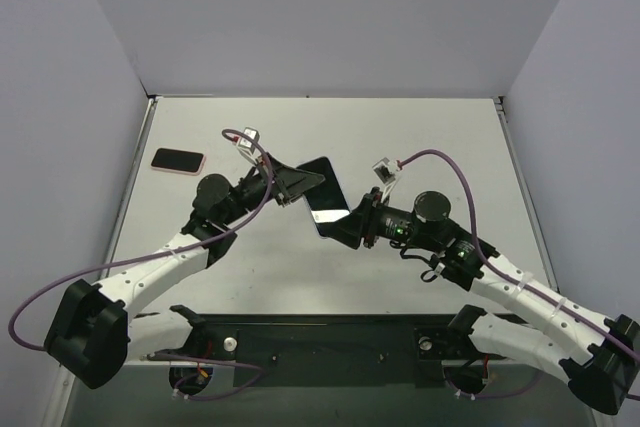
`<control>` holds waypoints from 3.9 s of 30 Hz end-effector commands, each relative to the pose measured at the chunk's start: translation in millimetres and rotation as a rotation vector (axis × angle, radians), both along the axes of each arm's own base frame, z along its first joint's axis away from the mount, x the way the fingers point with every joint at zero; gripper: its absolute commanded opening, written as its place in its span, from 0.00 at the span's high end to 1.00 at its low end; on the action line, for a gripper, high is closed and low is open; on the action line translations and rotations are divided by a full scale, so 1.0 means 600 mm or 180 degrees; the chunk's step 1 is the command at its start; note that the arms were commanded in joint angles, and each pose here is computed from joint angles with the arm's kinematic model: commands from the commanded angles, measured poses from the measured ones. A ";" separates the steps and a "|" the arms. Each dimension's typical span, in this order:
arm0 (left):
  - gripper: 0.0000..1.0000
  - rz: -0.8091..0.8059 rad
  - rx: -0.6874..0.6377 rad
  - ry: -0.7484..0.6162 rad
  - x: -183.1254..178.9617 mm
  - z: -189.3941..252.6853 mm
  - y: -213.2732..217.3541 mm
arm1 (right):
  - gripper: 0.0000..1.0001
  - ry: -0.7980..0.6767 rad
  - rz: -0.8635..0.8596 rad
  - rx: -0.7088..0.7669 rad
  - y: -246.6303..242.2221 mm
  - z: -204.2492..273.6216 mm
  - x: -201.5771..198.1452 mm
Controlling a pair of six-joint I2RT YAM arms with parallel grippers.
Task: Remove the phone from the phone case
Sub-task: Pick up the phone at the center of the board, then remove the phone case from the phone.
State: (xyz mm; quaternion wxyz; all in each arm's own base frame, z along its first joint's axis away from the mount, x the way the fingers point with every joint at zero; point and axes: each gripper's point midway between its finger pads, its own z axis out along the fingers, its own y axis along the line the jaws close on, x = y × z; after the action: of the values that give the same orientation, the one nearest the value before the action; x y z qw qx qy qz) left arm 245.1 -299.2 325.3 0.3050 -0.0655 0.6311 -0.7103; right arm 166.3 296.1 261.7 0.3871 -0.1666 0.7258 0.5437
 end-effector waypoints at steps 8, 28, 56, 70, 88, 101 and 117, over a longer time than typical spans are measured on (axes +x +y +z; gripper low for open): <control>1.00 0.0541 -0.0652 0.0011 0.008 0.063 0.060 | 0.59 -0.0237 0.0246 0.0584 0.027 0.066 -0.027; 1.00 0.0716 -0.0864 -0.0015 0.006 0.077 0.081 | 0.71 -0.0102 0.0035 0.0812 0.030 0.072 -0.009; 1.00 -0.0594 -0.1671 0.0246 -0.069 0.190 0.065 | 1.00 -0.1533 0.0293 -0.0775 0.001 -0.036 0.018; 1.00 -0.0738 -0.1264 -0.0162 -0.133 0.176 0.065 | 1.00 -0.0628 -0.1290 0.0035 -0.056 0.021 0.178; 1.00 0.0478 0.0262 -0.0592 -0.037 0.123 0.072 | 0.41 -0.0646 0.0357 -0.0180 -0.047 0.065 -0.005; 1.00 -0.0062 0.0015 -0.0737 -0.075 0.137 0.053 | 0.74 -0.0507 0.0932 0.0168 -0.036 0.095 -0.022; 1.00 -0.1031 -0.0450 -0.1083 -0.160 0.162 0.052 | 1.00 -0.0769 0.1321 0.0152 -0.023 0.102 -0.046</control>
State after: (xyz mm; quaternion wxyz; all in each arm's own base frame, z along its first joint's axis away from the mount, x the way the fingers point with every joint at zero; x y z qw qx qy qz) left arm 208.2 -274.1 378.6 0.3165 0.0208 0.6066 -0.7290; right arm 132.4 275.3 303.1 0.3061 -0.3278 0.6480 0.6156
